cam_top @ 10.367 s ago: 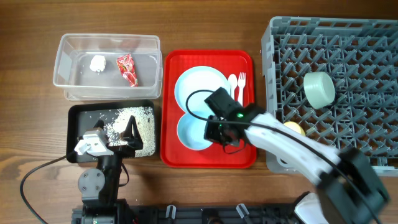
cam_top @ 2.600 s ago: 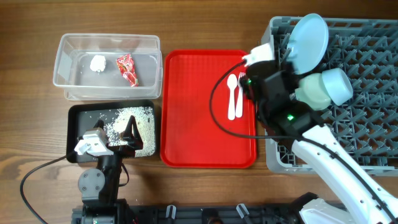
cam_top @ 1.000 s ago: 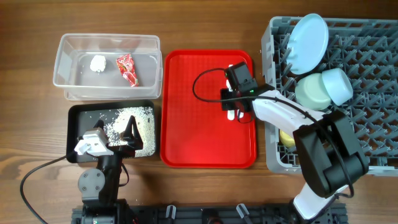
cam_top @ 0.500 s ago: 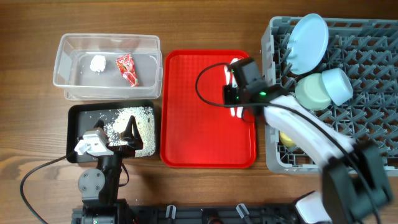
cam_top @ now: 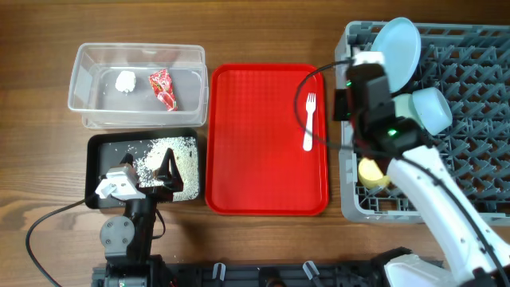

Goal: Sort waste into correct bins and load items into the dishwasher rack
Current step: 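Carry the white spoon to the rack and drop it in, then reach the right gripper back and grasp the white fork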

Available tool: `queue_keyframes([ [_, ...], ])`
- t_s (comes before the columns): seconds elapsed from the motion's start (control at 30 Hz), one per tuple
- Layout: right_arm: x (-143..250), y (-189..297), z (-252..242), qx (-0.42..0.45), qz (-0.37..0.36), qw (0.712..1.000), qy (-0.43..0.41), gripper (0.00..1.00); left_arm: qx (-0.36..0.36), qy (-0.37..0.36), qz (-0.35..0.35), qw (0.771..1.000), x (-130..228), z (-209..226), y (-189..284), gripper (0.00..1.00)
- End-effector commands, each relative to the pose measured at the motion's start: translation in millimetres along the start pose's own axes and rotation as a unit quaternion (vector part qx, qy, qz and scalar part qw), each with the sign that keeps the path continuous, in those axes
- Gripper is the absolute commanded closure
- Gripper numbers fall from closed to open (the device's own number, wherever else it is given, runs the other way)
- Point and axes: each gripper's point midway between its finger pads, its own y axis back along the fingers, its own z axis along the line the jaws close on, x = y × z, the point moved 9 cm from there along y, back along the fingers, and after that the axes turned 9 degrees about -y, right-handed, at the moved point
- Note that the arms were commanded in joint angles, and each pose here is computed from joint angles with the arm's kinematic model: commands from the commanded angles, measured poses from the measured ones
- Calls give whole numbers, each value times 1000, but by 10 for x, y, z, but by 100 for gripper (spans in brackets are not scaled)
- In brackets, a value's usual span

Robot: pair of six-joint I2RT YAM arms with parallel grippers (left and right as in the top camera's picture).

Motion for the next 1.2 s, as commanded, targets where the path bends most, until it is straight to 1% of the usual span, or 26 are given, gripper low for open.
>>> queue_keyframes([
  [0.0, 51, -270, -225, 54, 28, 998, 6, 96, 4, -6, -1, 1000, 18, 2, 0, 0],
  [0.07, 84, -353, -262, 44, 47, 998, 13, 96, 4, -6, -1, 1000, 18, 2, 0, 0],
  [0.13, 149, -426, -217, 9, 73, 997, 38, 95, 4, -6, -1, 1000, 18, 3, 0, 0],
  [0.17, 175, -452, -210, 6, 81, 996, 47, 85, 4, -6, -1, 1000, 18, 2, 0, 0],
  [0.23, 225, -485, -204, 10, 94, 994, 56, 54, 4, -6, -1, 1000, 18, 3, 0, 0],
  [0.3, 235, -465, -187, 7, 97, 994, 51, 49, 4, -6, -1, 1000, 18, 2, 0, 0],
  [0.37, 207, -387, -120, -9, 87, 995, 48, 38, 4, -6, -1, 1000, 18, 2, 0, 0],
  [0.43, 165, -270, -25, -37, 73, 995, 51, 36, 4, -6, -1, 1000, 18, 2, 0, 0],
  [0.57, 175, -14, 267, -123, 64, 989, 59, 35, 4, -6, -1, 1000, 18, 3, 0, 0],
  [0.73, 391, 4, 591, -147, 101, 983, 42, 35, 4, -6, -1, 1000, 18, 3, 0, 0],
  [0.93, 748, -343, 817, -129, 167, 976, 52, 36, 4, -6, -1, 1000, 18, 3, 0, 0],
  [1.0, 889, -506, 832, -112, 192, 973, 60, 36, 4, -6, -1, 1000, 18, 2, 0, 0],
  [1.03, 962, -614, 823, -89, 200, 974, 53, 36, 4, -6, -1, 1000, 18, 2, 0, 0],
  [1.1, 1035, -787, 789, -45, 194, 979, 44, 36, 4, -6, -1, 1000, 18, 3, 0, 0],
  [1.17, 1053, -872, 795, -34, 184, 981, 46, 34, 4, -6, -1, 1000, 18, 3, 0, 0],
])
